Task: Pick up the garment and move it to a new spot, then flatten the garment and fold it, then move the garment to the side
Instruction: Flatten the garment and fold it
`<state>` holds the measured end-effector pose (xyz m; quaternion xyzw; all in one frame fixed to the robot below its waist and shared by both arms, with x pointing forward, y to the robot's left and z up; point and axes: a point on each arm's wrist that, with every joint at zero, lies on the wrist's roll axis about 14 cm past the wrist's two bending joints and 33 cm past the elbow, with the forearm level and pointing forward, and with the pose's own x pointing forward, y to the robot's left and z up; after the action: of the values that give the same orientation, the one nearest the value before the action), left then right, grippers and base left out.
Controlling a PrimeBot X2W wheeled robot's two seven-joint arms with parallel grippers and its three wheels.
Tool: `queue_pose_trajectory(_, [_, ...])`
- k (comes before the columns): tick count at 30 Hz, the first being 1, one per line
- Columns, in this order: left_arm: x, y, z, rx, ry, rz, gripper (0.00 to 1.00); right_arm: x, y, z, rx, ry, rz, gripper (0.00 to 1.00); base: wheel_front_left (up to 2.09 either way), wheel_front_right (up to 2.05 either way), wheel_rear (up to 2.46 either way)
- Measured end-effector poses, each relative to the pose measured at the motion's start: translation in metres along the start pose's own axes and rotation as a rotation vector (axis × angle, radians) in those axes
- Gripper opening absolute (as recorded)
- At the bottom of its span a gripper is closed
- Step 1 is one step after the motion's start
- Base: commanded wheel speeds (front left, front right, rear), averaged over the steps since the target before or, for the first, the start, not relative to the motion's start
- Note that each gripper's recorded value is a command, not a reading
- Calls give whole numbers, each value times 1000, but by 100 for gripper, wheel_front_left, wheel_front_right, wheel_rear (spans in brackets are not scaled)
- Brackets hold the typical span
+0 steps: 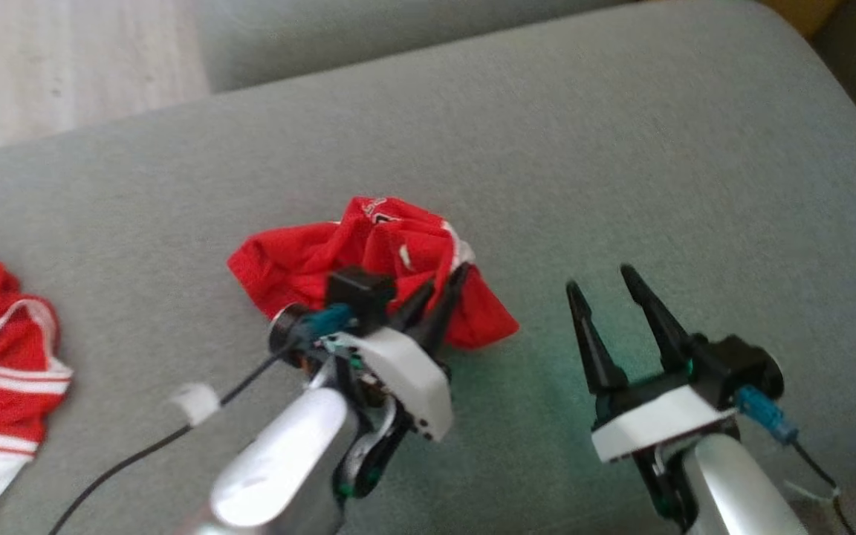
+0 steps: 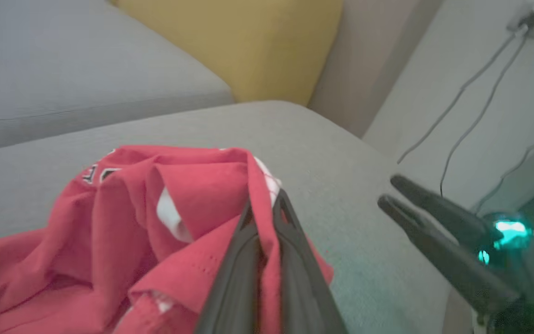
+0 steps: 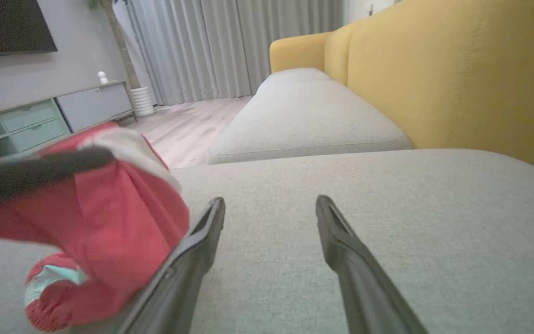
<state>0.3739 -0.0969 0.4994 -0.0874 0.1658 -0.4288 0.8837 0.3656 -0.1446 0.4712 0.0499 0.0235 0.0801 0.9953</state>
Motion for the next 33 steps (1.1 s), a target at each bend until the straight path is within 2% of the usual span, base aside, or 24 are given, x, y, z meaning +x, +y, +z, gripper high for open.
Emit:
queue_pose_trajectory(5, [36,-9,-18,56,44,-68,0,5,-17,5,9,-11,-46,100,0,0,0])
queue_pose_trajectory(6, [43,-9,-17,65,34,-76,11,4,-21,3,11,-5,-61,100,0,0,0])
queue_pose_trajectory(7, [49,-10,-16,75,20,-84,44,2,-25,1,15,1,-76,100,0,0,0])
queue_pose_trajectory(8, [54,-11,-13,83,-1,-94,85,0,-29,-1,15,10,-88,100,0,0,0])
queue_pose_trajectory(9, [59,-14,-9,85,-25,-111,100,-1,-33,-2,25,12,-104,100,0,0,0])
queue_pose_trajectory(14, [70,-27,5,41,-110,-163,100,-7,-43,-4,20,20,-136,100,0,0,0])
queue_pose_trajectory(21, [52,-30,26,3,-205,-142,100,-3,-35,17,-17,-45,-105,100,0,0,0])
queue_pose_trajectory(24, [32,-12,14,1,-202,-60,100,-3,-31,22,-36,-59,-90,100,0,0,0])
queue_pose_trajectory(29, [-17,40,-19,8,-159,154,100,-9,-22,19,-56,-54,-68,100,0,0,0])
queue_pose_trajectory(32, [-46,59,-44,-19,-111,258,100,-8,-17,19,-66,-54,-50,100,0,0,0])
queue_pose_trajectory(33, [-46,59,-44,-19,-111,258,100,-8,-17,19,-66,-54,-50,100,0,0,0])
